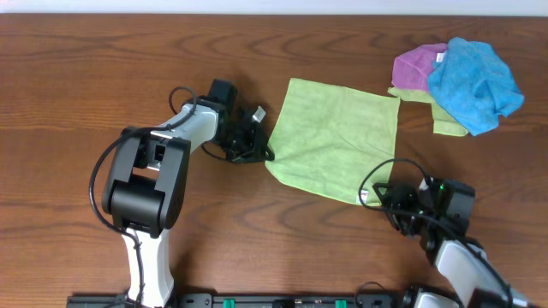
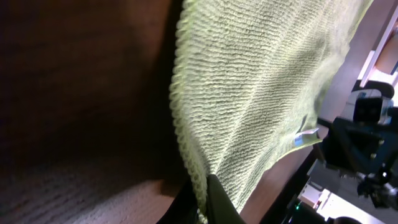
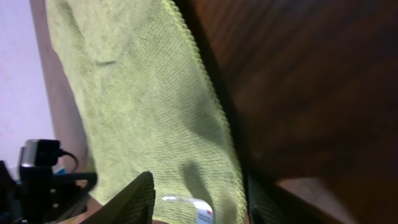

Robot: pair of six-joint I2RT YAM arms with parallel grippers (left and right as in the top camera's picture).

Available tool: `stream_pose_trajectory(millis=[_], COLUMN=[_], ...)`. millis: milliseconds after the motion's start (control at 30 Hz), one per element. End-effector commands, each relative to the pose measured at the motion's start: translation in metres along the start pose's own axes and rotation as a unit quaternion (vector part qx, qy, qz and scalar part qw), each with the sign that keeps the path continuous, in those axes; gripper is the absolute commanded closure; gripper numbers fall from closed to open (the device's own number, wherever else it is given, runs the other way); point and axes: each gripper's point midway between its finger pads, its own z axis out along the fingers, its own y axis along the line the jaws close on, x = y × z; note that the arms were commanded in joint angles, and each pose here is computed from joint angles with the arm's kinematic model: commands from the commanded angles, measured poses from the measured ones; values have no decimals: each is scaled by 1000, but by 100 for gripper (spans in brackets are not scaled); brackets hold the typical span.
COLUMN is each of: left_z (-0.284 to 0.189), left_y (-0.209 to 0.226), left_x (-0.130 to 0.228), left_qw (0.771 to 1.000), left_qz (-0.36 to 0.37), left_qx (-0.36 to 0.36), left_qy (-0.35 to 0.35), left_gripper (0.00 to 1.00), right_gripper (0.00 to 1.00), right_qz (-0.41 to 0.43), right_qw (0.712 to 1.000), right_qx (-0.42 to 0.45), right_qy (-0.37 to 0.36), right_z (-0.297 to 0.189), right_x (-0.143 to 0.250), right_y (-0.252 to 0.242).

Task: Fold the cloth

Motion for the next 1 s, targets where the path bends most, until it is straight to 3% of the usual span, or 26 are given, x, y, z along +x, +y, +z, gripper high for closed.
stream_pose_trajectory(millis=[0,267,333,500,733,967], left_z=[-1,-2,-4,-11,-21,-23], left_y=[0,1,3,9,18,20], left_x=[3,3,2,0,3,3], left_qw=[1000,1000,1000,1000,1000,1000], left_qz=[15,17,15,5,-2,-4], left_qx=[5,5,5,6,5,5], left_qy=[7,7,4,-1,3,1], left_gripper=[94,94,94,94,94,94], right_gripper=[53,68,68,55,53,70], right_qz=[32,22,16,5,-2,-9], right_qw=[998,999,999,999,997,995], right_qx=[49,42,38,43,50,77], right_qy=[2,2,2,25,57,56], right_z=[7,13,14,18,23,29], right_x=[5,3,3,16,37,46], right_y=[-31,-30,-27,-26,-23,-26])
